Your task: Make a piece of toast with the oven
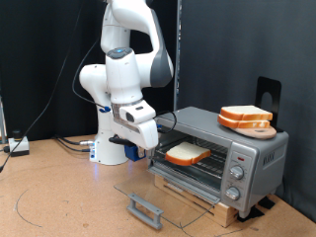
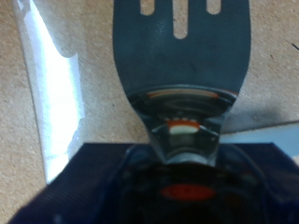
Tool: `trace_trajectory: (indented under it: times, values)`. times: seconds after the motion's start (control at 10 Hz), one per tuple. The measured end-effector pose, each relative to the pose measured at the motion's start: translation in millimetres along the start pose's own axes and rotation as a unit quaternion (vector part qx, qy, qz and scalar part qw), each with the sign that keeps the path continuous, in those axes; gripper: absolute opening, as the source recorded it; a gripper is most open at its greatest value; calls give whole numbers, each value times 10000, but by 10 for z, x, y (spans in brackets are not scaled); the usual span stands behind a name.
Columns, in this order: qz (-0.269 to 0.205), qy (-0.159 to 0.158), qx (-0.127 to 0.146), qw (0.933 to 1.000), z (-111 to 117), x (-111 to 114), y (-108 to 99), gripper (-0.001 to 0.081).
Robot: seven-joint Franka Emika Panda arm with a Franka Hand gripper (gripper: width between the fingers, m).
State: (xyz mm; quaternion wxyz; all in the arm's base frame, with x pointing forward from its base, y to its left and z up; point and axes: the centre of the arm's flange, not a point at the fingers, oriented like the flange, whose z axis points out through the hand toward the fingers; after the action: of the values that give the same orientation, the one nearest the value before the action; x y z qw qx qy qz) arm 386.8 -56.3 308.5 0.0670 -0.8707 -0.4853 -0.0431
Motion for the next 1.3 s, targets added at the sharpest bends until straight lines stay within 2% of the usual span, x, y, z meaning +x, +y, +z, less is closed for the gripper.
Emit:
trace_trajectory:
  times: [0.5,0.9,1.3]
  values:
    - [-1,-9,160,9999,57,23,-61,395]
    - [145,175,409,9989,111,75,-137,395]
    - [126,228,467,9986,126,145,-180,395]
